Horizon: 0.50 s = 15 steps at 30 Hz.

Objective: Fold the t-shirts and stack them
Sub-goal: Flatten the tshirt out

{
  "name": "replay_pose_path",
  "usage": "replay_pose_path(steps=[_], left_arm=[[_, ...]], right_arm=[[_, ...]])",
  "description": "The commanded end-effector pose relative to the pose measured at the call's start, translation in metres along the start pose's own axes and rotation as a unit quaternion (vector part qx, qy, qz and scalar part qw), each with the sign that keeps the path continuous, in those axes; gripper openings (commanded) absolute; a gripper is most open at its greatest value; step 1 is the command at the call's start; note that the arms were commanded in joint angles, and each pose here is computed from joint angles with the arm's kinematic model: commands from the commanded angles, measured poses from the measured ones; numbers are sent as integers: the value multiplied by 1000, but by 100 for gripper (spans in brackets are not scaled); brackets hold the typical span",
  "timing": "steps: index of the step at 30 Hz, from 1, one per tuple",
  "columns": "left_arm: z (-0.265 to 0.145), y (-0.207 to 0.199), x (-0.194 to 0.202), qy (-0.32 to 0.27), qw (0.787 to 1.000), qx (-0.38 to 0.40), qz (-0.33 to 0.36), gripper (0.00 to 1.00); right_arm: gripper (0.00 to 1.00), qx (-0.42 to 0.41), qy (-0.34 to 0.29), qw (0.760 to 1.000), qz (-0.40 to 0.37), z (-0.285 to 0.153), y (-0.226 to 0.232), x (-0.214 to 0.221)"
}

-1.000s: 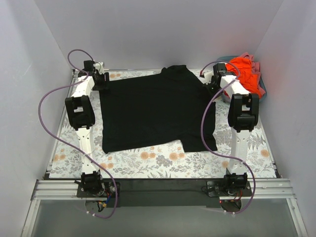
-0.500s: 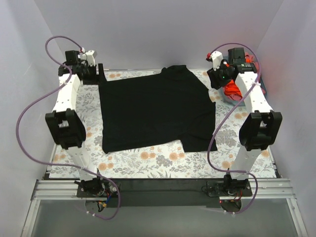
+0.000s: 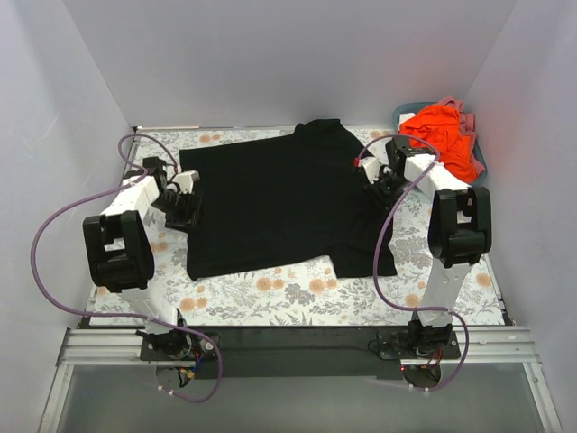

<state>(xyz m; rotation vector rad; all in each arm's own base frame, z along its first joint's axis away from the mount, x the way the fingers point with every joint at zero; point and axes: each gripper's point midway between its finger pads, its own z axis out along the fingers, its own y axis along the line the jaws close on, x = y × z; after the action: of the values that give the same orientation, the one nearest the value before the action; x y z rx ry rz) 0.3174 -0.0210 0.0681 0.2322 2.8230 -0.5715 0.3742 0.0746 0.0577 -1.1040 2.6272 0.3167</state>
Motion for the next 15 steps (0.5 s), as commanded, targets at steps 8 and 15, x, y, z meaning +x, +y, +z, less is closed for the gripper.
replay_pose_path(steps=[8, 15], left_arm=[[17, 32, 36, 55, 996, -66, 20, 59], [7, 35, 49, 63, 995, -79, 26, 59]], right_arm=[[43, 11, 68, 998, -11, 16, 20, 70], [43, -10, 89, 996, -8, 4, 66, 125]])
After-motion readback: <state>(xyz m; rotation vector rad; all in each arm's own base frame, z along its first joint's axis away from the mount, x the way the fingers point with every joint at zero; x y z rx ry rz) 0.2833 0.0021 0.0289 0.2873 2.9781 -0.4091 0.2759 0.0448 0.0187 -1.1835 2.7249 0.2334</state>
